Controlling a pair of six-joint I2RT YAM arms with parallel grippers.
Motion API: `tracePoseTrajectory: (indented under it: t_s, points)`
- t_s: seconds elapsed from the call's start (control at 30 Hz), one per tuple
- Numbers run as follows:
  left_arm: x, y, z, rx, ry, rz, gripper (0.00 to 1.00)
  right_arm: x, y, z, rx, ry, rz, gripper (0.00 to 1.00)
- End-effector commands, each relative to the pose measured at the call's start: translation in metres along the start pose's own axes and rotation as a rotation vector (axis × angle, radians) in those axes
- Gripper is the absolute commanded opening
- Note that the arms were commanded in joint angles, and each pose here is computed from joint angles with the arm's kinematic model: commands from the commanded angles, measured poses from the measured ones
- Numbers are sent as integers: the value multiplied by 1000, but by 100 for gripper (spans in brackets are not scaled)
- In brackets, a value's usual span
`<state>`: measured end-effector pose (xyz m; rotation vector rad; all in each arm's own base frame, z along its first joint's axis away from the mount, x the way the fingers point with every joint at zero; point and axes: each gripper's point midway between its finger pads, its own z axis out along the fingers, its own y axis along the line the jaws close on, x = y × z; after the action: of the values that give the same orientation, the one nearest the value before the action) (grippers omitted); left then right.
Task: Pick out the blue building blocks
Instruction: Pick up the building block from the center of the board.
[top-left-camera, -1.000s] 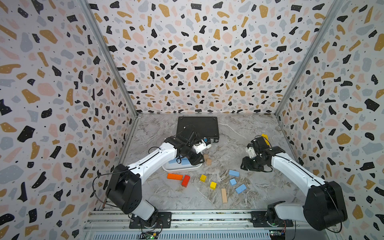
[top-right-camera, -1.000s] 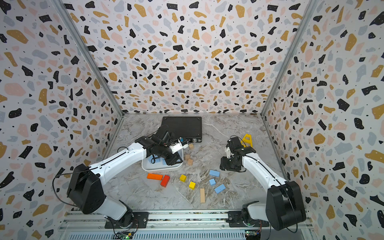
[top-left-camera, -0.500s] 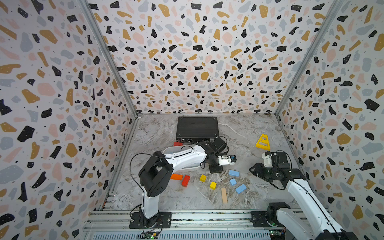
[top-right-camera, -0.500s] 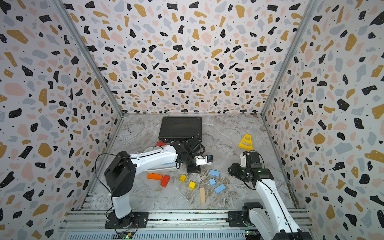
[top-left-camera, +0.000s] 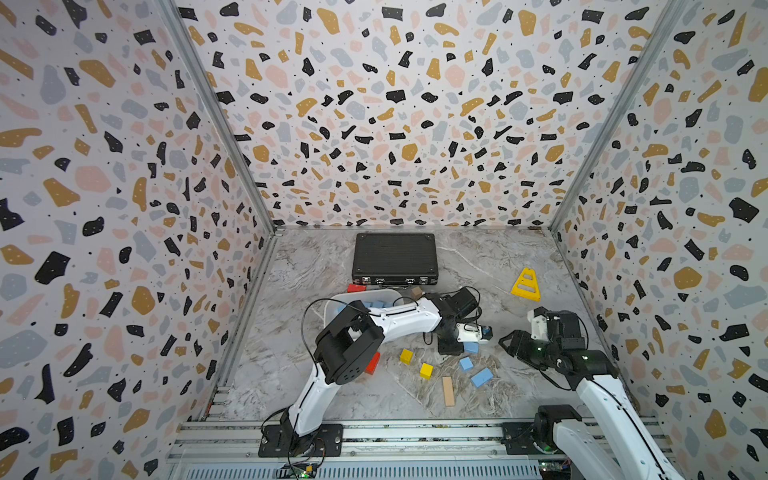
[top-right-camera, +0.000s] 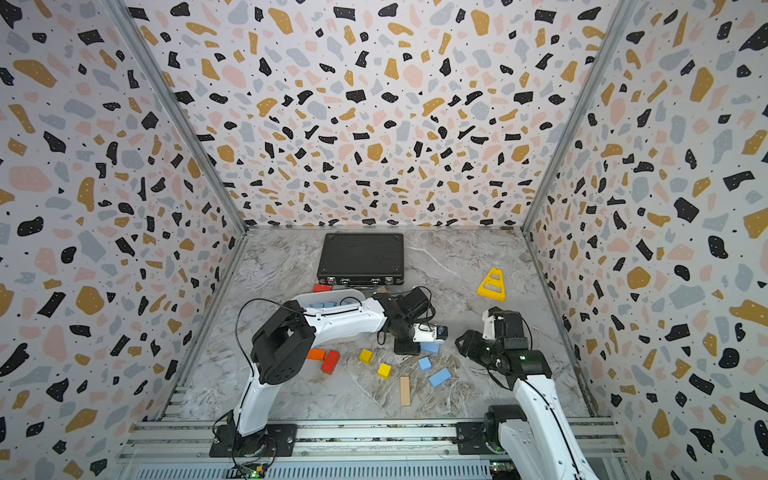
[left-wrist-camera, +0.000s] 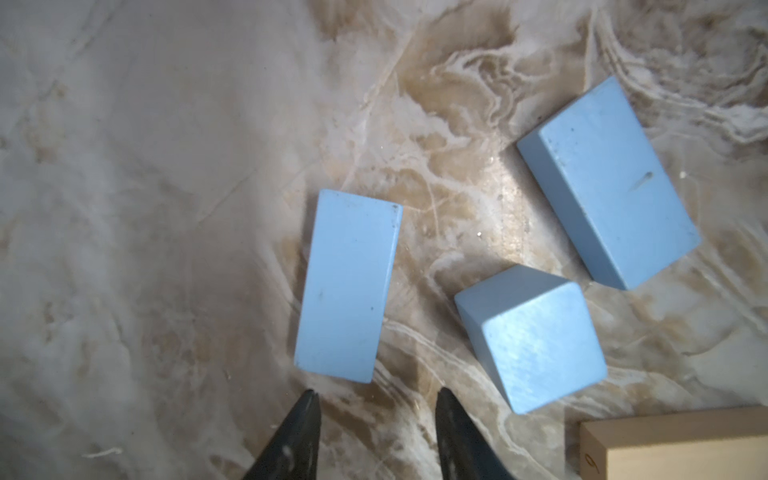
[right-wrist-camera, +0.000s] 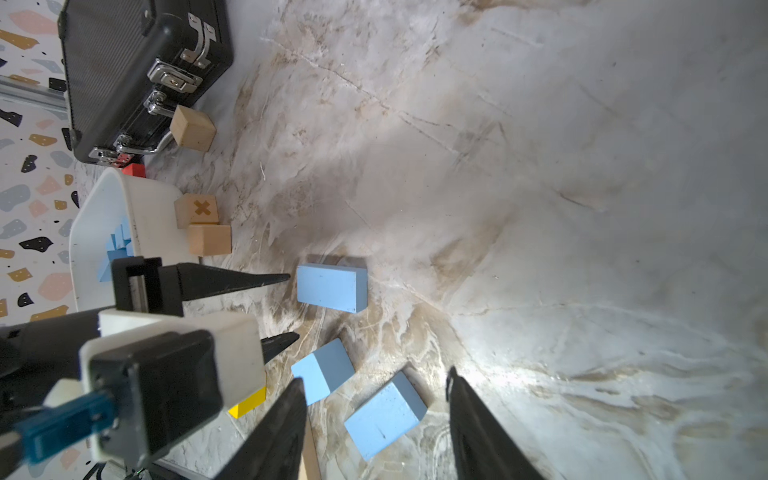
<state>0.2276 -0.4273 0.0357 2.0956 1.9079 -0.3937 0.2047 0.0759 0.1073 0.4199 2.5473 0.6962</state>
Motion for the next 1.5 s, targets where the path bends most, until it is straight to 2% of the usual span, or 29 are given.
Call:
tracePoseTrajectory:
  t_s: [0.0,0.4,0.63,0.67,0.77,0.87,1.03,1.23,1.47]
  points:
    - [-12,4,3,-9,-17,22,49,4,1,-2,-6,11,7,57]
    - [-37,0,17,68,-33,50,51,5,3,-3,-18,13,1,57]
    - [-37,-6,27,101,-16,73,50,5,4,-3,-24,13,-1,57]
    - [-38,-7,28,104,-14,73,48,5,3,-3,-23,14,0,56]
    - [-34,-9,30,121,2,75,32,5,3,-2,-23,15,0,56]
    - [-32,-11,30,128,10,86,24,5,3,-2,-22,15,0,56]
    - [-30,-9,25,113,19,97,21,5,4,-3,-22,9,1,56]
    - [-30,-5,-3,69,19,107,22,0,9,-5,-46,-5,3,56]
    - [-12,1,-63,46,-8,23,22,-11,26,-6,-98,4,-26,56]
